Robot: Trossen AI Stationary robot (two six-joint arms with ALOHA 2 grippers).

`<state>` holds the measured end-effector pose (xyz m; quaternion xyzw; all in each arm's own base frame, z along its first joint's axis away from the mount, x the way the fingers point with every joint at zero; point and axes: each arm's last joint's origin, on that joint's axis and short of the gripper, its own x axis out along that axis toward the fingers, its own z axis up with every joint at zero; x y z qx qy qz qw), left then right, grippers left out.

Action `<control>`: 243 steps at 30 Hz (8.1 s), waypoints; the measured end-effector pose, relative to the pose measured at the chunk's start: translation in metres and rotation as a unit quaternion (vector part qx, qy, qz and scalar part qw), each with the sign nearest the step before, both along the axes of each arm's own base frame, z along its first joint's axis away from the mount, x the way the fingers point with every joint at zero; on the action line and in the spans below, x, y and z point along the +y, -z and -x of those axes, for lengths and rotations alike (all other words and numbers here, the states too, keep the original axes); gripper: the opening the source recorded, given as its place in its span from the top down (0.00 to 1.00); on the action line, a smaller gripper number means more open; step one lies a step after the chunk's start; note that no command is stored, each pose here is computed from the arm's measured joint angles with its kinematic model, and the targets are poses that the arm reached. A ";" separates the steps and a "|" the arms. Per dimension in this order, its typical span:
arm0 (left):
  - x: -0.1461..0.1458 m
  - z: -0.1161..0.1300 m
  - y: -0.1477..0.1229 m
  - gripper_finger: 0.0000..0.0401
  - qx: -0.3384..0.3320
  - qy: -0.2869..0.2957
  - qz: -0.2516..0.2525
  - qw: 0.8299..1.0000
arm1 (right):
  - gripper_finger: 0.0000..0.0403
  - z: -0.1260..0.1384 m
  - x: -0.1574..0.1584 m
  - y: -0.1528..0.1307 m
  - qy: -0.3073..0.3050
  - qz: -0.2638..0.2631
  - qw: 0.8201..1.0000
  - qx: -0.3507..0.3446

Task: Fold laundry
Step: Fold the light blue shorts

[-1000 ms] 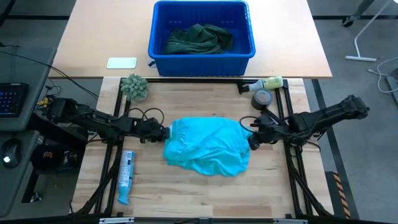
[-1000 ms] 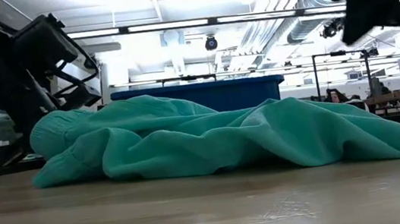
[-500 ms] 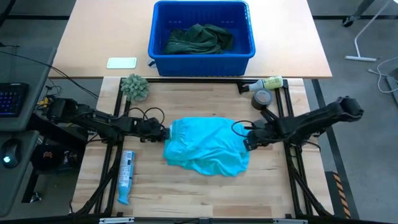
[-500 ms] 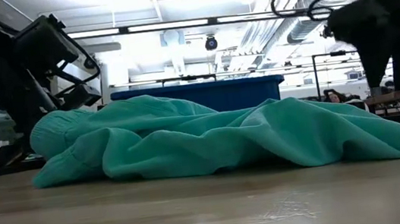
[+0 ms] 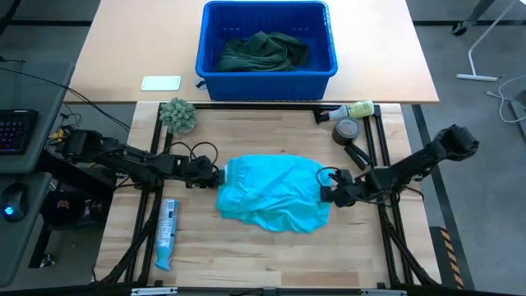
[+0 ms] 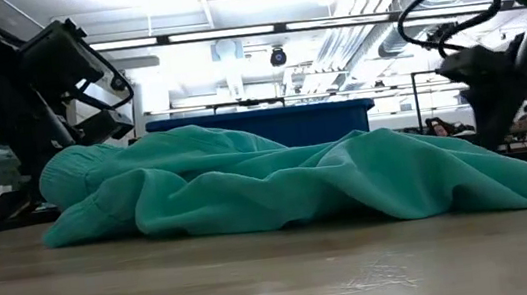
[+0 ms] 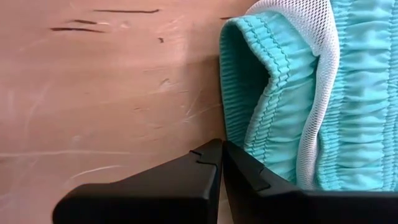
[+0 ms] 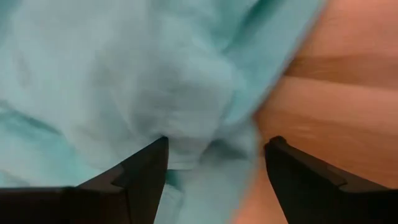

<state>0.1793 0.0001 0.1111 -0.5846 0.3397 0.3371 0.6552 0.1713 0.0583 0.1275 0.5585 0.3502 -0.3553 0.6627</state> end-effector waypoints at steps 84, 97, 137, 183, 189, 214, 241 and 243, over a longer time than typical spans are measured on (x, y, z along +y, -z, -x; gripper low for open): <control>-0.034 -0.218 -0.005 1.00 -0.121 0.188 -0.028 0.974 | 1.00 -0.032 -0.001 -0.130 -0.053 0.083 0.991 -0.093; -0.027 -0.223 -0.008 1.00 -0.119 0.198 -0.025 0.973 | 1.00 -0.046 0.006 -0.121 -0.062 0.071 0.991 -0.094; -0.014 -0.221 -0.006 1.00 -0.103 0.204 -0.029 0.973 | 0.68 -0.062 0.016 -0.140 -0.134 0.054 0.965 -0.218; -0.013 -0.155 -0.117 1.00 0.006 0.327 -0.310 0.893 | 1.00 -0.083 -0.021 -0.083 -0.140 0.149 0.979 0.010; -0.023 -0.152 -0.119 1.00 0.005 0.337 -0.314 0.888 | 1.00 -0.121 -0.042 -0.114 -0.129 0.212 0.966 -0.077; -0.029 -0.150 -0.118 1.00 0.028 0.341 -0.343 0.875 | 1.00 -0.070 -0.011 -0.090 -0.159 0.107 0.969 0.156; -0.033 -0.154 -0.121 1.00 -0.015 0.358 -0.319 0.877 | 1.00 -0.062 0.028 -0.137 -0.117 0.086 0.986 -0.081; -0.037 -0.158 -0.124 1.00 -0.053 0.365 -0.310 0.877 | 1.00 -0.056 0.024 -0.139 -0.113 0.095 0.987 -0.068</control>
